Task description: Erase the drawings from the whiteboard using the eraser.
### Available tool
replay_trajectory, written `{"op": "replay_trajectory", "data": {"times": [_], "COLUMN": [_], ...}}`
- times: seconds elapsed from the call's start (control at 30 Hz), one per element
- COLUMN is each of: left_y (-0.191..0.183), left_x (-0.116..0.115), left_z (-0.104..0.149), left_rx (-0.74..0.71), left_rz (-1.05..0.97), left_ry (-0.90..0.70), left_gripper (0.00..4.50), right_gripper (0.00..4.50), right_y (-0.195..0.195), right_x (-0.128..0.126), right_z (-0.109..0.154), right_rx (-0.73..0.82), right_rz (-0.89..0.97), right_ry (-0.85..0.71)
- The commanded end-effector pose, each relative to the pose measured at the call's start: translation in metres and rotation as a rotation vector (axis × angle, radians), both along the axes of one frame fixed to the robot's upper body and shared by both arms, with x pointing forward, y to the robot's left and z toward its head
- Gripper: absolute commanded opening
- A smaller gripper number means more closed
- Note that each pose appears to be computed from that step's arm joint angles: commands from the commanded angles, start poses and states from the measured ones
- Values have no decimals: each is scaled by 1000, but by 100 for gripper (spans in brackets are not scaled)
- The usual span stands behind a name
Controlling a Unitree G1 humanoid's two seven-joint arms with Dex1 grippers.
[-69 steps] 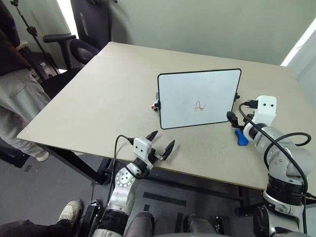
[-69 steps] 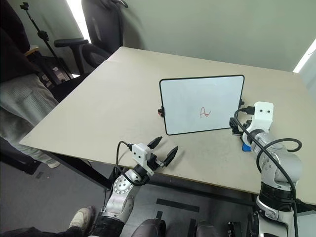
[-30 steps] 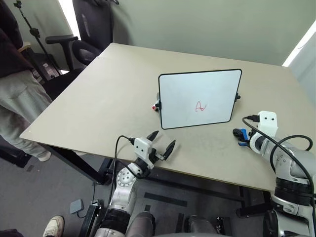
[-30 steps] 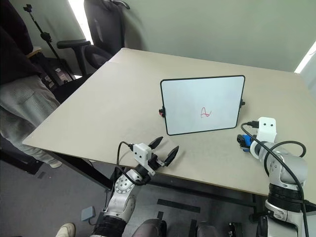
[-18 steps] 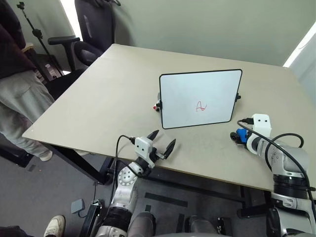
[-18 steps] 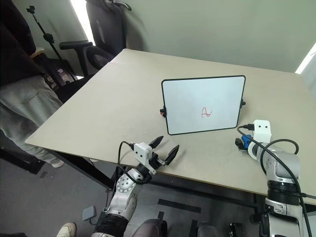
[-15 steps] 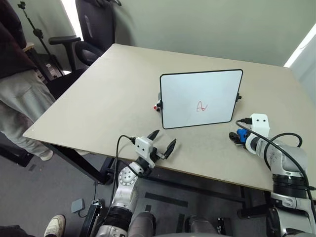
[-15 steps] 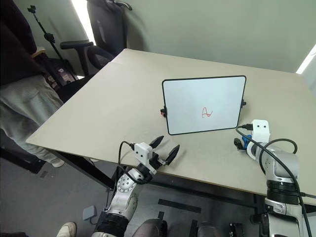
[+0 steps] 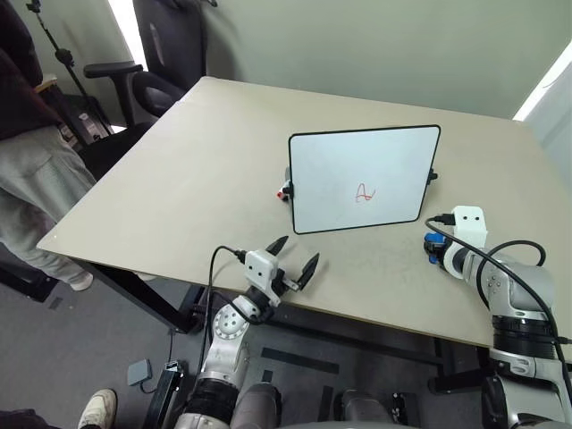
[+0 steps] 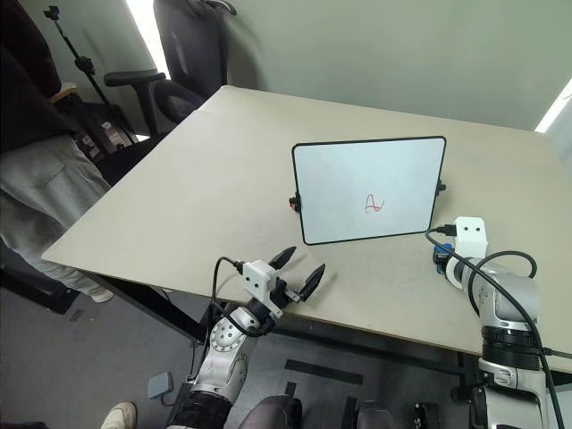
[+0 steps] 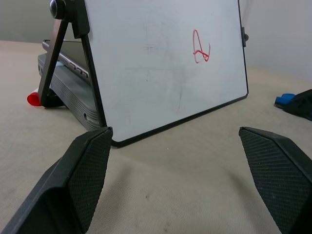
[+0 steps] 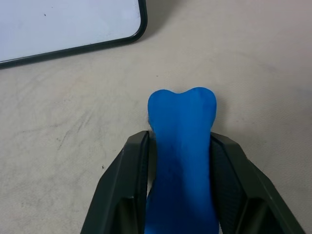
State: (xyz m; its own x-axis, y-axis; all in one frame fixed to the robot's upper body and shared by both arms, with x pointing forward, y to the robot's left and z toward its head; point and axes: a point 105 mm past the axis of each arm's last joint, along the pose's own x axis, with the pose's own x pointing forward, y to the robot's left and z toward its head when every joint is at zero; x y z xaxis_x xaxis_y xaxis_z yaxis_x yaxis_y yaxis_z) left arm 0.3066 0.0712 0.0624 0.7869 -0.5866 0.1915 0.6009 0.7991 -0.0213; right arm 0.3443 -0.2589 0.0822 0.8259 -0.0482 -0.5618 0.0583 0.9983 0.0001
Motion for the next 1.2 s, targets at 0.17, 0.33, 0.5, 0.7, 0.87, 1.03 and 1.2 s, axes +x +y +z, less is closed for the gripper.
{"op": "replay_trajectory", "data": {"times": [0.17,0.33,0.5,0.7,0.87,1.03,1.2], "left_y": [-28,-26,-23,-19,-19,-19,-19], "left_x": [-16,-17,-16,-13,-13,-13,-13], "left_z": [15,18,21,17,15,14,14], "left_rx": [-42,-32,-26,-7,-4,-4,-4], "left_rz": [-99,-84,-71,-53,-53,-50,-51], "left_ry": [-28,-44,-51,-37,-30,-27,-27], "left_gripper": [450,450,450,450,450,450,450], "right_gripper": [178,178,178,178,124,124,108], "right_y": [1,3,5,6,7,8,11], "right_x": [3,3,3,3,3,1,1], "right_z": [15,16,15,16,18,19,27], "right_rx": [-9,-5,-1,-6,-12,-28,-17], "right_rz": [11,12,14,26,31,47,55], "right_ry": [-47,-51,-49,-46,-49,-46,-64]}}
